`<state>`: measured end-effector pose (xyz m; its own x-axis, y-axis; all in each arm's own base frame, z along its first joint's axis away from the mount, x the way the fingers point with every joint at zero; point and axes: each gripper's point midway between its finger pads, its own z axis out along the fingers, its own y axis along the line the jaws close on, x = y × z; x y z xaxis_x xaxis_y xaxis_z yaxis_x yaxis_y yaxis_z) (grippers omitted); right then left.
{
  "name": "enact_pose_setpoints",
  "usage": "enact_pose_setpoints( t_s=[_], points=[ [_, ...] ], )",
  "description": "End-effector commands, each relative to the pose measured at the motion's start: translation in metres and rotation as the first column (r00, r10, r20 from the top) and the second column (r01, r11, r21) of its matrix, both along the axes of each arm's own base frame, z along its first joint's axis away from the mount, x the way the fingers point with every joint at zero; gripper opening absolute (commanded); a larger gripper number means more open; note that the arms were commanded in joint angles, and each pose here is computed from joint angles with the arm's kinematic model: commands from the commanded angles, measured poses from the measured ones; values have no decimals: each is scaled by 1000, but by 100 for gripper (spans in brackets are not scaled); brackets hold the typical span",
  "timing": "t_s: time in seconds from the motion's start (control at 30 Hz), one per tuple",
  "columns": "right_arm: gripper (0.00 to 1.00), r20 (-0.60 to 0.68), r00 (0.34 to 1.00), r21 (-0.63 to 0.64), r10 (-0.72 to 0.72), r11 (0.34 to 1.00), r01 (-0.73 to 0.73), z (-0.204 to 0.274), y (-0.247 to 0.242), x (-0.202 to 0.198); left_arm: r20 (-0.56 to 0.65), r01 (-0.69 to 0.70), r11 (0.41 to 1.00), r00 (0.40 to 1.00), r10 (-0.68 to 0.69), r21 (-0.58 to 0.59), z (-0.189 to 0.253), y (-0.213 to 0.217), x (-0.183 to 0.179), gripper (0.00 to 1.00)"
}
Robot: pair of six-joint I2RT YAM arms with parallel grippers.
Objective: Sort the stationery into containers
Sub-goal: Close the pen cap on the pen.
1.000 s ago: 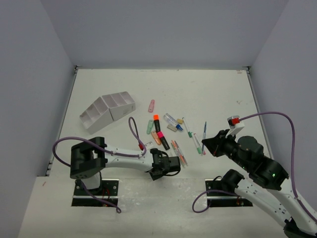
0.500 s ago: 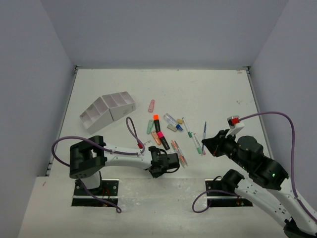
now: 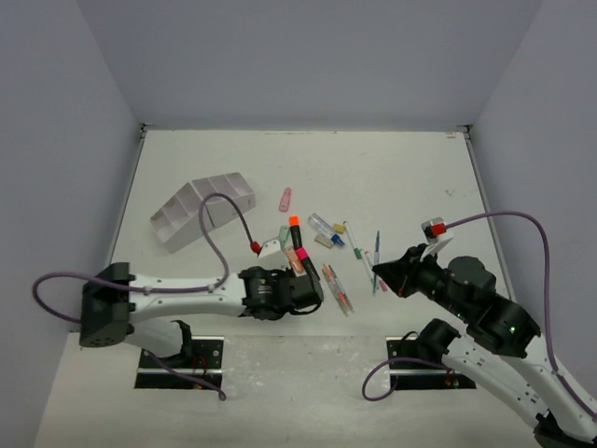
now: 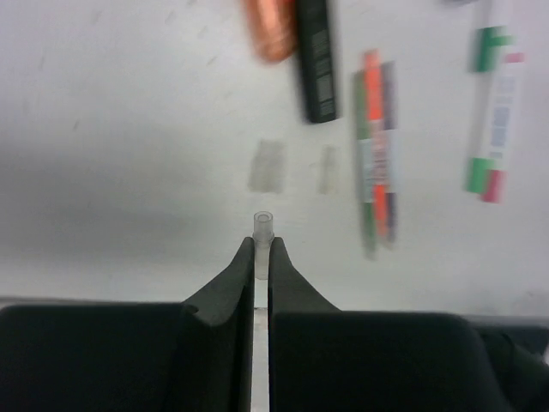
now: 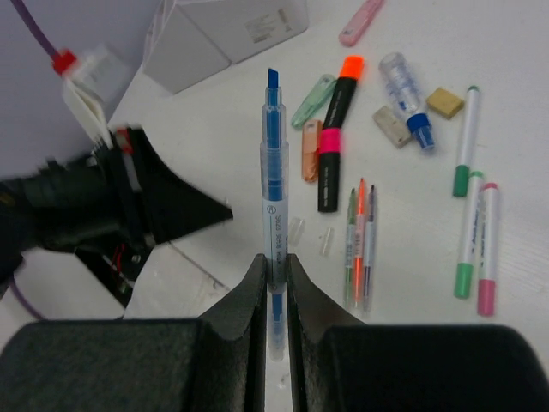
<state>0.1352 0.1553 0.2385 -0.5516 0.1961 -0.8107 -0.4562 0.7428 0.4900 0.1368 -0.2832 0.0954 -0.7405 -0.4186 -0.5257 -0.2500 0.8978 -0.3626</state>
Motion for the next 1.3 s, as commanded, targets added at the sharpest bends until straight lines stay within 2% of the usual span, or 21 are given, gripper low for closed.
enact_pose_setpoints(
  t_s=[0.0,0.03,0.07,0.13,0.23,0.33,0.43,0.53,0.73,0.8,0.87,1.0,1.27],
  points=[
    [0,80,962,142,262,952,-271,21,41,-27,485,222,972,842,-234,82,129,5,73,0],
    [0,117,945,188,304,928,-322,24,53,-28,592,308,949,778,-210,-67,177,-5,82,0],
    [0,125,924,222,362,897,-382,25,62,-35,709,382,918,677,-199,-107,218,-4,83,0],
    [0,138,899,279,417,854,-439,21,77,-37,826,482,870,528,-196,-102,265,3,79,0],
    [0,220,845,349,486,770,-534,44,90,-47,901,613,790,350,-256,-13,298,-6,59,0],
    [0,272,800,382,534,703,-600,62,97,-56,940,717,696,207,-270,41,318,-19,37,0],
    [0,308,760,378,572,660,-649,75,101,-61,959,773,631,126,-255,66,324,-26,21,0],
    [0,302,772,370,560,678,-636,76,105,-53,963,807,588,118,-243,50,322,-32,14,0],
    [0,302,791,347,533,711,-611,78,106,-45,961,832,554,132,-242,25,325,-39,10,0],
    [0,301,795,328,526,726,-604,78,106,-42,954,827,562,164,-251,6,323,-41,14,0],
    [0,311,799,317,514,737,-597,83,104,-40,942,810,585,221,-252,-33,320,-40,20,0],
    [0,306,807,306,505,751,-585,82,102,-38,923,780,622,283,-259,-65,312,-37,28,0],
    [0,275,827,303,491,772,-559,79,107,-29,923,805,588,284,-259,-82,310,-41,23,0]
  ],
)
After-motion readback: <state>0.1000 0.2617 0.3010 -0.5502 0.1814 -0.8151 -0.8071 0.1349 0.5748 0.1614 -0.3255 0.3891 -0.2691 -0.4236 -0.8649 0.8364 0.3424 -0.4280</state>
